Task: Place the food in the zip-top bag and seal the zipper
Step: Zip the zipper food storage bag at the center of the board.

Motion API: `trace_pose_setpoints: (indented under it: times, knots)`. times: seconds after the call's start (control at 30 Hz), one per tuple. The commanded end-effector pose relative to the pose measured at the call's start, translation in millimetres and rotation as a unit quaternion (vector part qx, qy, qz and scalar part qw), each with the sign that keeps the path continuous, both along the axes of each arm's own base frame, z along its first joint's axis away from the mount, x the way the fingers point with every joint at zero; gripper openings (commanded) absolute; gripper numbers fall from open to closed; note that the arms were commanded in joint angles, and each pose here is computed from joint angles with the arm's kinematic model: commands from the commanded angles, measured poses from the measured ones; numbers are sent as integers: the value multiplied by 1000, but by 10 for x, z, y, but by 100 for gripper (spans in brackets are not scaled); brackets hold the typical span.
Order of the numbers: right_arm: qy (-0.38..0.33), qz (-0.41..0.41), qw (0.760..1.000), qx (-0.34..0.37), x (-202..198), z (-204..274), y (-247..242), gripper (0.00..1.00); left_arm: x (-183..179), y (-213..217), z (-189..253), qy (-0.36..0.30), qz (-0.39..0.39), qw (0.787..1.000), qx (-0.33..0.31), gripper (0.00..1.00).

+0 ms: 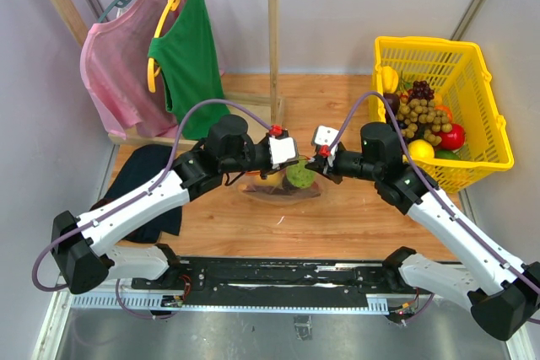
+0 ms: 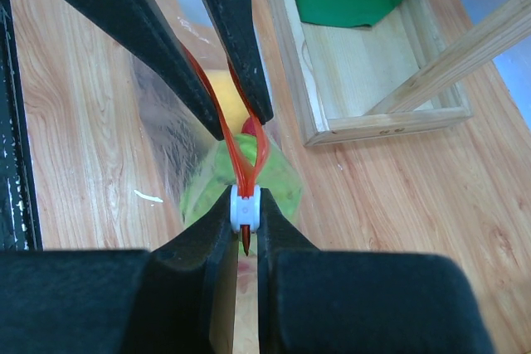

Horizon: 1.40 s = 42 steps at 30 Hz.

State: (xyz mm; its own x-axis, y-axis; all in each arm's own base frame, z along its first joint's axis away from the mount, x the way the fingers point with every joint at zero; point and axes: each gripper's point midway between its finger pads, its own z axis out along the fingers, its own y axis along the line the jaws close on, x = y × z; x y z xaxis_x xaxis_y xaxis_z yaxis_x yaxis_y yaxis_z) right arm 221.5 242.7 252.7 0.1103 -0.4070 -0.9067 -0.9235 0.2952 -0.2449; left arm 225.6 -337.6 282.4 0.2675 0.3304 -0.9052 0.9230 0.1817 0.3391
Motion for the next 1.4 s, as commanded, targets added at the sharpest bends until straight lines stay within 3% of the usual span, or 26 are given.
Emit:
trace_pose_setpoints:
  times: [0.0, 0.1, 0.23, 0.3, 0.47, 0.83, 1.03, 1.37]
  knots:
    - [-14, 29, 999, 23, -86, 207, 101, 1, -29, -3, -35, 2, -4, 1000, 12, 21]
    - [-13, 36, 999, 25, -109, 206, 114, 1, -63, 5, -61, 7, -11, 1000, 17, 15]
    - [-20, 36, 999, 22, -105, 197, 98, 1, -83, 23, -96, 15, -11, 1000, 24, 1]
    - [-24, 36, 999, 20, -109, 186, 90, 3, -71, 36, -83, 20, -2, 1000, 22, 0]
    - [-33, 72, 996, 32, -201, 209, 148, 24, -112, 77, -16, 23, 5, 1000, 3, 0]
    - [-81, 112, 988, 72, -292, 190, 188, 43, -205, 250, 195, 11, 37, 996, -77, 0]
    - [-90, 123, 985, 83, -274, 120, 240, 47, -257, 276, 218, 10, 31, 996, -89, 0]
    - [-87, 125, 984, 96, -222, 72, 294, 40, -283, 263, 163, 14, 23, 996, -84, 0]
